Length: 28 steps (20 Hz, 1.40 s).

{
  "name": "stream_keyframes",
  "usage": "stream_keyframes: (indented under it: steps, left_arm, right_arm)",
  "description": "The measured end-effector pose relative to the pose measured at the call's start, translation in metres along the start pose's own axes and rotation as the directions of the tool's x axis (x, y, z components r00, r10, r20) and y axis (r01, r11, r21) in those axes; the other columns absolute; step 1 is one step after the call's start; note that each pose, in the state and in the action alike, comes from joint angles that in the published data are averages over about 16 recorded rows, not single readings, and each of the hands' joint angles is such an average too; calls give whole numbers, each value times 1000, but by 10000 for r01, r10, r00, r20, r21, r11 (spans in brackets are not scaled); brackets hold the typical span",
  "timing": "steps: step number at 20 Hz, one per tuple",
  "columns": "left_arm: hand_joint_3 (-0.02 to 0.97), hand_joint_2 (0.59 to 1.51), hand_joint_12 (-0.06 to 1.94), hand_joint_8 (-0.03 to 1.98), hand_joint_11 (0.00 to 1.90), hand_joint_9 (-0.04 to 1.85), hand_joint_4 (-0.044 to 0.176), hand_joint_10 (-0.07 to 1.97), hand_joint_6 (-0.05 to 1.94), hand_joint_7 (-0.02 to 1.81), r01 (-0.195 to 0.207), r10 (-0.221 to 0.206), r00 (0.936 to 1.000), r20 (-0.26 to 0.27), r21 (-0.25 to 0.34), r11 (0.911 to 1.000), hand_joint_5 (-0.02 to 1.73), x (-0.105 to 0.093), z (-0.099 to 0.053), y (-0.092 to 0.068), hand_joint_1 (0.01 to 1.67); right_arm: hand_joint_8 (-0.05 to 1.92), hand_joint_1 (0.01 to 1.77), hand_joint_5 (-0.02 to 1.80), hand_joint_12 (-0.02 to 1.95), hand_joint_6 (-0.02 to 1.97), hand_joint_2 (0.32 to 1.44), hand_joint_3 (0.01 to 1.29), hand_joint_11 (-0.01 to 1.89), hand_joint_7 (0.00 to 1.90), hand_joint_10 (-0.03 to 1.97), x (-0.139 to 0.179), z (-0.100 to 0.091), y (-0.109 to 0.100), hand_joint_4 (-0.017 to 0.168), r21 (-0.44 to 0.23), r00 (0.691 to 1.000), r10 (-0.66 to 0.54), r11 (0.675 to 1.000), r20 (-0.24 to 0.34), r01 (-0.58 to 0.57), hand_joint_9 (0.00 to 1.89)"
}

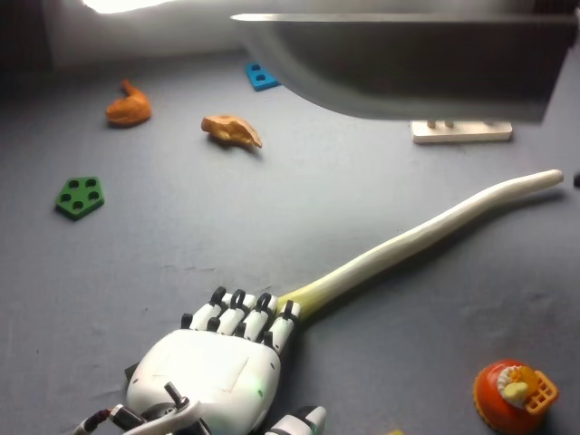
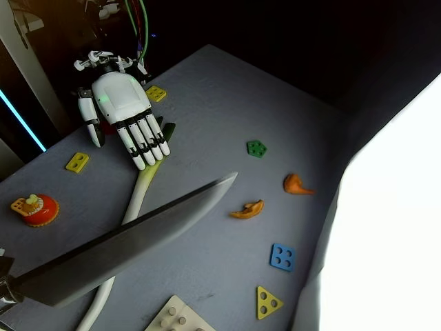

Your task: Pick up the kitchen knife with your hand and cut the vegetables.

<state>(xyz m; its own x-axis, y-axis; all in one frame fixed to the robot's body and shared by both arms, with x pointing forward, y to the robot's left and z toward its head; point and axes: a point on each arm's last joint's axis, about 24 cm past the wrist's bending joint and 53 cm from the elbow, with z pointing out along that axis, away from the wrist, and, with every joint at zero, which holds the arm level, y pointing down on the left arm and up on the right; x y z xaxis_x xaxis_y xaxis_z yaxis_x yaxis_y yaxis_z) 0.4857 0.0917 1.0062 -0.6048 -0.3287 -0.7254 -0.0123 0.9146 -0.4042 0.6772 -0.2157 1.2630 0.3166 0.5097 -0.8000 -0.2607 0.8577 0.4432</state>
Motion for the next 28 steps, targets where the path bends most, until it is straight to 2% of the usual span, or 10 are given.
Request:
stream_keyframes:
  steps: [6, 11, 17, 23, 28]
  left_arm:
    - [20, 1416, 38, -7, 21, 25, 4, 3, 4, 33, -15, 14, 9999, 145, 52, 10000, 23, -15, 2, -1, 35]
    - [20, 1416, 21, -3, 23, 34, 7, 9, 13, 52, -35, 27, 9993, 360, 210, 9998, 23, -34, 3, -5, 37]
    - [20, 1416, 24, 0, 22, 35, 8, 9, 18, 57, -9, -27, 9973, 730, 489, 9988, 20, -62, 5, -14, 45]
    - [19, 1415, 42, 0, 21, 35, 8, 10, 19, 51, 147, -226, 9949, 981, 807, 9966, 22, -85, 5, -25, 45]
    - [20, 1416, 39, 0, 20, 27, 7, 10, 19, 41, 280, -401, 9924, 1165, 1037, 9942, 25, -105, 4, -34, 35]
  right_arm:
    - [1804, 1542, 1349, 1806, 1898, 709, 827, 1589, 1508, 1769, -11, 34, 15, 164, -1386, 9992, 404, 9896, 36, -395, 1577]
    - [1818, 1542, 1351, 1807, 1899, 709, 835, 1590, 1510, 1769, -7, 55, 6, 164, -1791, 9987, 494, 9825, -145, -512, 1578]
    - [1823, 1542, 1331, 1807, 1900, 709, 837, 1590, 1511, 1769, -5, 77, -9, 164, -1816, 9988, 498, 9822, 43, -482, 1579]
    - [1824, 1541, 1308, 1807, 1899, 712, 831, 1590, 1511, 1769, -4, 100, -27, 164, -1513, 9987, 319, 9882, 409, -254, 1579]
    - [1824, 1541, 1285, 1807, 1899, 714, 825, 1590, 1511, 1769, 2, 111, -39, 164, -1260, 9987, 206, 9919, 476, -145, 1580]
